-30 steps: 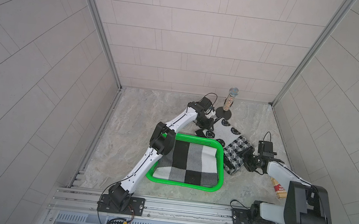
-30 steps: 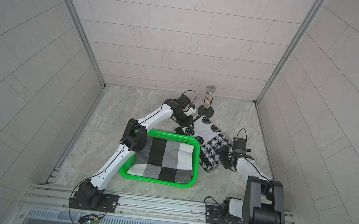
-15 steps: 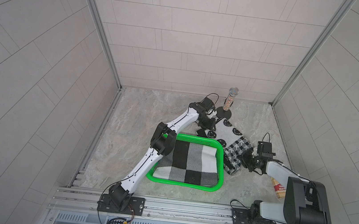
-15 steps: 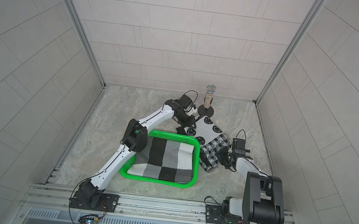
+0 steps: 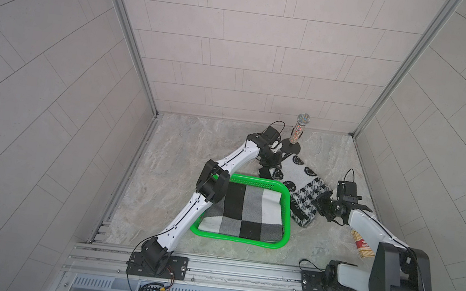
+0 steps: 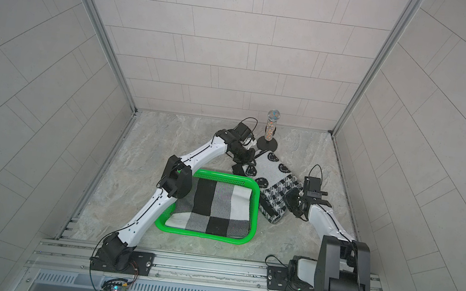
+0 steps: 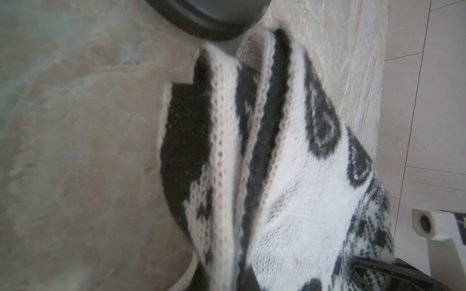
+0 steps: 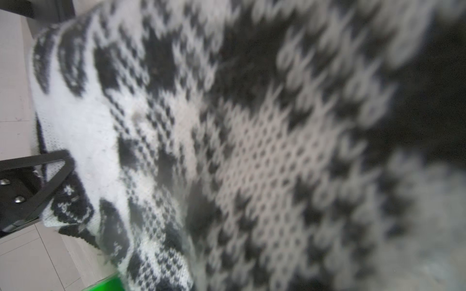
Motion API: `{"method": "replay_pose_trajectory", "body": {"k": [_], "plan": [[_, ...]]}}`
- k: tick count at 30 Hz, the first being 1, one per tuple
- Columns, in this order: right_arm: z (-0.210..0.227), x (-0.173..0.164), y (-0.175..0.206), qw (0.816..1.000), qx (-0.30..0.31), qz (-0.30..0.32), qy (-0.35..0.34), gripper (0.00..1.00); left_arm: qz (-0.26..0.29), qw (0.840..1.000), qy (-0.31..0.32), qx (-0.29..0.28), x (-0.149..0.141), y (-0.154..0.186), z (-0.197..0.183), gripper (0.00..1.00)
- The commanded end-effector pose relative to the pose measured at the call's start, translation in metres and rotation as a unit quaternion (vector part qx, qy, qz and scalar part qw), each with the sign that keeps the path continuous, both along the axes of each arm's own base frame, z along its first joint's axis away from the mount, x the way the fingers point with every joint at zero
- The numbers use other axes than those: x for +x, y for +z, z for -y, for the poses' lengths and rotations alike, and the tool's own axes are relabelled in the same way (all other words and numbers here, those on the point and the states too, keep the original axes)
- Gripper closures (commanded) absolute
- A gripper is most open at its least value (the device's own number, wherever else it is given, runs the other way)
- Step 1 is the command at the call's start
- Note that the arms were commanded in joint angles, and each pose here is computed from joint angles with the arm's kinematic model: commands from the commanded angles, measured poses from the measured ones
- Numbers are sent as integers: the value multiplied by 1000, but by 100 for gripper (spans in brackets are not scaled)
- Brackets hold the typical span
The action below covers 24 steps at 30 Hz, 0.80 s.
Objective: Put the folded scarf in the basket
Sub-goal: Pick up the scarf at the center of the board, then place the scarf in the basket.
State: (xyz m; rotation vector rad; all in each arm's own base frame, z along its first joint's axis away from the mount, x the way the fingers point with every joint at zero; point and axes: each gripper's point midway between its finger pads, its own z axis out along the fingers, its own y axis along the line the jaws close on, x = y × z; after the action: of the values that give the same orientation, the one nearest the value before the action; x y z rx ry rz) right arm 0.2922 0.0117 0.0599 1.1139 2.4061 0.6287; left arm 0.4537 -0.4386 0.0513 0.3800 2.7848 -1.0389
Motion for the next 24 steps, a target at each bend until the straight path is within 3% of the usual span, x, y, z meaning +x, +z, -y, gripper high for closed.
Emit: {"method": "replay_pose_trajectory", "body": {"k": [1, 24], "plan": [[9, -4, 19, 999, -34, 1, -2, 100, 1, 999, 12, -38, -2, 33, 17, 100], [36, 0, 111, 992, -119, 40, -27, 100, 7, 993, 62, -102, -15, 134, 32, 100]]}}
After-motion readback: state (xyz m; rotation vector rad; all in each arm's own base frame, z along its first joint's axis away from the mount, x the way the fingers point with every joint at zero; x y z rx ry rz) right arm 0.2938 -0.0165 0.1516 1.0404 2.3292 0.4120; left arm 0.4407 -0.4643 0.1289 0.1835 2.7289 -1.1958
